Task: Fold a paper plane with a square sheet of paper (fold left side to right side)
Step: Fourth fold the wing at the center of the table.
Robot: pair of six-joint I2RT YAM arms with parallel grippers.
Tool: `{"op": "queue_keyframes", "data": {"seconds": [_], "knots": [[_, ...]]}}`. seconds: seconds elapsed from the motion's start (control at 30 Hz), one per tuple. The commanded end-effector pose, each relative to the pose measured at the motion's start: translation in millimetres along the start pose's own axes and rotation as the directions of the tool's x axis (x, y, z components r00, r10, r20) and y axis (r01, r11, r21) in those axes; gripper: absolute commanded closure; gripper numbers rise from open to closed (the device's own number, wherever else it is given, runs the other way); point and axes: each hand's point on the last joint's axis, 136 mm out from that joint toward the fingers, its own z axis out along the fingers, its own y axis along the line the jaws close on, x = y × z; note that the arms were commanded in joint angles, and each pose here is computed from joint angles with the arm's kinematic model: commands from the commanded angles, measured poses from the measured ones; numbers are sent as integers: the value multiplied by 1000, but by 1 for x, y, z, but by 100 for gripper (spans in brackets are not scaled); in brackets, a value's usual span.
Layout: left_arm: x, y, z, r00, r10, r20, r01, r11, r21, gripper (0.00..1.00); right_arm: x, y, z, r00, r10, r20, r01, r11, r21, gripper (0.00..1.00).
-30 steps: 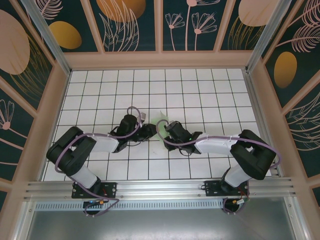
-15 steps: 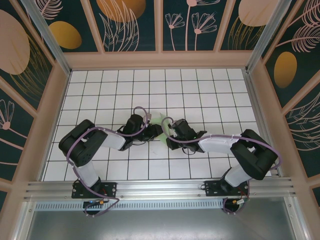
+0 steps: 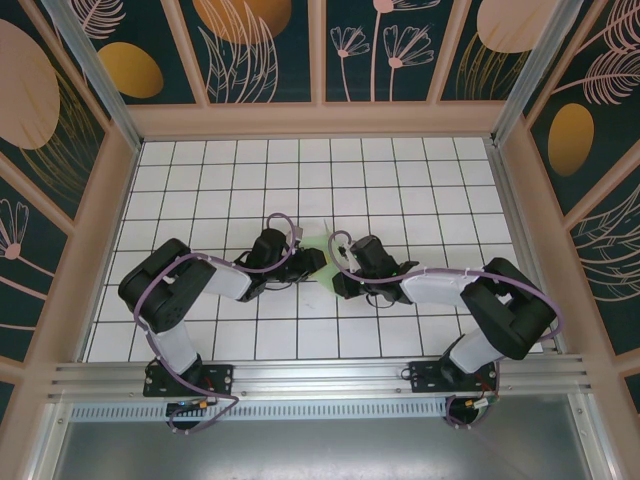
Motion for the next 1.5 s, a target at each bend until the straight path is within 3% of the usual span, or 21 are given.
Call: {"op": "queue_keyframes", "data": {"seconds": [0.0,1.03,1.47], "knots": [[-1,-9,3,1000,12,1,-12,1000,29,66,-1,3,0,1000,-11,2,11,1000,-23,79],[-7,-35,-4,998,59,18,-60,997,58,62,4,-3,13,999,-14,-52,14,1000,5,80],[0,4,13,1000,14,-11,-14,1000,-21,62,0,0,9,999,-19,-40,18,1000,-5,80]]}}
